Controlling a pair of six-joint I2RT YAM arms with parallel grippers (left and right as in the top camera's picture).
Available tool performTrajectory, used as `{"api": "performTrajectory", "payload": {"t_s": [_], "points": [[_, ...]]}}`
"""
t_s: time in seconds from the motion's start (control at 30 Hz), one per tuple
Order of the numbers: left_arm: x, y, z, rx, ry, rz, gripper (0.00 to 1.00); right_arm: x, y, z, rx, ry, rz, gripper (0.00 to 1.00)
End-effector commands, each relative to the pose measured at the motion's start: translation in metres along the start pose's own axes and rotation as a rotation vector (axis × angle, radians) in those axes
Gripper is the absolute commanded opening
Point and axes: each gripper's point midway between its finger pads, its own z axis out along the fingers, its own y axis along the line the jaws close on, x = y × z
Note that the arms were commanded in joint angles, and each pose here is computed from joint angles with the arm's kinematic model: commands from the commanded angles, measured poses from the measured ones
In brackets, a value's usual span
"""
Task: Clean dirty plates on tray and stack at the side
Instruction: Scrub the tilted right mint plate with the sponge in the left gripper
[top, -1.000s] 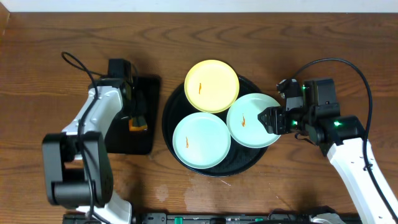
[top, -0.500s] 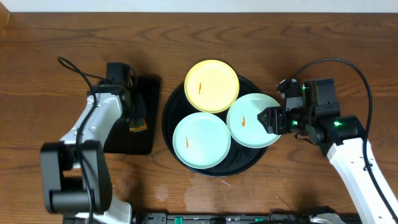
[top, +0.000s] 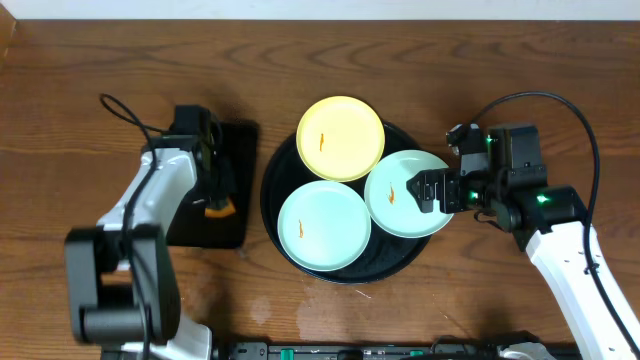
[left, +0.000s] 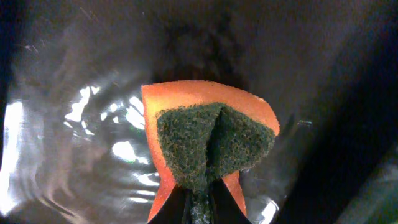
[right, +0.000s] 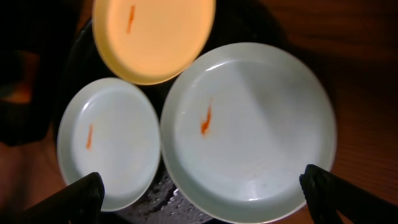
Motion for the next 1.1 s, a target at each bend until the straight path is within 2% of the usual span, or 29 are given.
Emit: {"api": "performTrajectory", "payload": {"t_s": [0.0, 0.03, 0.1, 0.17, 0.37, 0.47, 0.5, 0.63, 0.7, 0.77, 0.9, 1.03, 1.07], "points": [[-0.028, -0.013, -0.051, 0.055, -0.158, 0.028, 0.08, -0.007, -0.013, -0.001, 0.083, -0.024, 0.046, 0.99], [-0.027, -0.014, -0.056, 0.059, -0.167, 0.030, 0.07, -0.006, -0.015, 0.001, 0.093, -0.018, 0.053, 0.99], [-0.023, -0.022, -0.066, 0.096, -0.174, 0.042, 0.08, -0.004, -0.023, 0.005, 0.129, -0.004, 0.090, 0.91], [-0.019, -0.037, -0.075, 0.163, -0.179, 0.066, 0.07, -0.002, -0.035, 0.010, 0.175, 0.010, 0.141, 0.73], [-0.006, -0.097, -0.092, 0.324, -0.189, 0.125, 0.07, 0.004, -0.069, 0.037, 0.216, 0.077, 0.224, 0.49], [0.004, -0.129, -0.095, 0.365, -0.199, 0.187, 0.07, 0.008, -0.090, 0.047, 0.230, 0.109, 0.223, 0.27], [0.006, -0.139, -0.096, 0.379, -0.206, 0.210, 0.07, 0.007, -0.093, 0.049, 0.215, 0.111, 0.205, 0.27], [0.016, -0.179, -0.102, 0.444, -0.235, 0.271, 0.08, 0.017, -0.086, 0.060, 0.082, 0.166, 0.148, 0.39], [0.021, -0.196, -0.103, 0.472, -0.244, 0.296, 0.07, 0.025, -0.084, 0.067, 0.052, 0.205, 0.144, 0.41], [0.027, -0.213, -0.103, 0.500, -0.249, 0.313, 0.07, 0.027, -0.088, 0.074, 0.052, 0.218, 0.150, 0.33], [0.039, -0.245, -0.093, 0.543, -0.233, 0.325, 0.08, 0.024, -0.090, 0.087, 0.035, 0.207, 0.167, 0.22], [0.062, -0.277, -0.079, 0.595, -0.180, 0.355, 0.07, 0.029, -0.092, 0.091, 0.036, 0.227, 0.175, 0.01], [0.068, -0.284, -0.076, 0.609, -0.165, 0.357, 0.08, 0.029, -0.092, 0.091, 0.036, 0.228, 0.176, 0.01]]}}
